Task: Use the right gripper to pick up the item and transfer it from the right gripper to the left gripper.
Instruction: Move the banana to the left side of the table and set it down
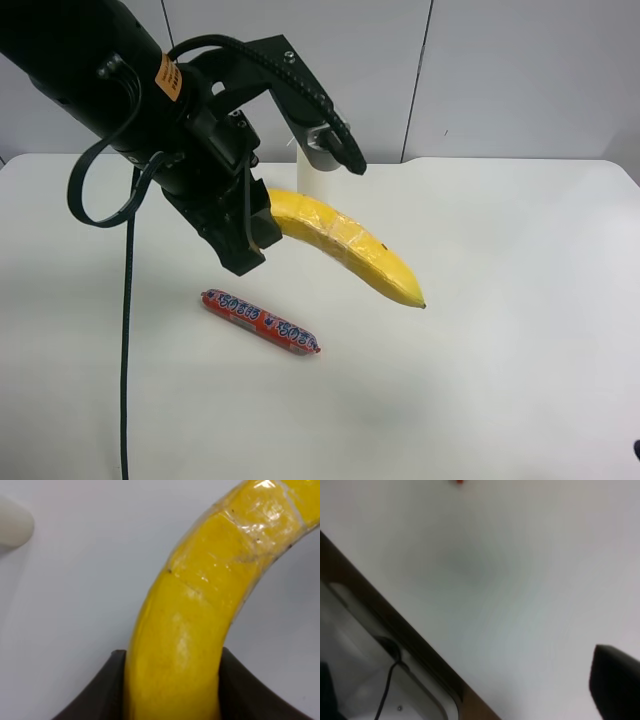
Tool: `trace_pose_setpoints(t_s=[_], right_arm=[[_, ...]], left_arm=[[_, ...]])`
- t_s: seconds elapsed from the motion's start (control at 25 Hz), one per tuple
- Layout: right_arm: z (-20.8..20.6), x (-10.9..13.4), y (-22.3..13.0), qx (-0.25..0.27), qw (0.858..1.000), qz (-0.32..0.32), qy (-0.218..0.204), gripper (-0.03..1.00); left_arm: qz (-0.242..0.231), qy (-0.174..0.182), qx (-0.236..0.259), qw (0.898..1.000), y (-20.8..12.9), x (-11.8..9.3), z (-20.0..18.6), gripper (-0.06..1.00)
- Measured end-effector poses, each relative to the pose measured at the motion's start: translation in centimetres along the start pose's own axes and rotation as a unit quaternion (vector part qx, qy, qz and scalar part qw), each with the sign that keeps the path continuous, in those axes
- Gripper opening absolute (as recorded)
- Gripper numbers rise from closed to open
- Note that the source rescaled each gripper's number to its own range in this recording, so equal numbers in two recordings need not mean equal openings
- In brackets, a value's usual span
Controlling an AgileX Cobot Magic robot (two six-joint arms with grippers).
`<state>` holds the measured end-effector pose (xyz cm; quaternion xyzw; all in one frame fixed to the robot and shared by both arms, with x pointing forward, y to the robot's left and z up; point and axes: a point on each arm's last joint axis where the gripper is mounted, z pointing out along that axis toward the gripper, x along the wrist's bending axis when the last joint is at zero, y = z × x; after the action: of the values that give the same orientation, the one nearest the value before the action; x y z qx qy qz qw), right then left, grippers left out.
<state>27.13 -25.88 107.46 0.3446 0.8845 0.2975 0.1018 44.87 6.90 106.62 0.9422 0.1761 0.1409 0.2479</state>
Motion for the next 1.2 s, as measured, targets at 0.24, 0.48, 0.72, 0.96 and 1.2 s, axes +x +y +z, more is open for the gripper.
trace_pose_setpoints(t_s=[0.24,0.48,0.72,0.96,1.2], right_arm=[[0.7,-0.6,-2.5,-0.049,0.997,0.032,-0.042,1.0],[1.2,-0.8,-2.4,-0.079,0.995,0.035,-0.048,1.0],[1.2,-0.8,-2.4,-0.079,0.995,0.035,-0.048,1.0],[1.2,-0.8,-2.5,-0.082,0.995,0.037,-0.048,1.0],[-0.2,-0.8,-3.7,-0.144,0.979,0.1,-0.102,1.0]], left_arm=[[0.0,0.0,0.0,1.0,0.0,0.0,0.0,0.02],[-0.001,0.0,0.0,1.0,0.0,0.0,0.0,0.02],[-0.001,-0.001,0.0,1.0,0.0,0.0,0.0,0.02],[-0.001,-0.001,-0.001,1.0,0.0,0.0,0.0,0.02],[-0.001,0.0,-0.002,1.0,0.0,0.0,0.0,0.02]])
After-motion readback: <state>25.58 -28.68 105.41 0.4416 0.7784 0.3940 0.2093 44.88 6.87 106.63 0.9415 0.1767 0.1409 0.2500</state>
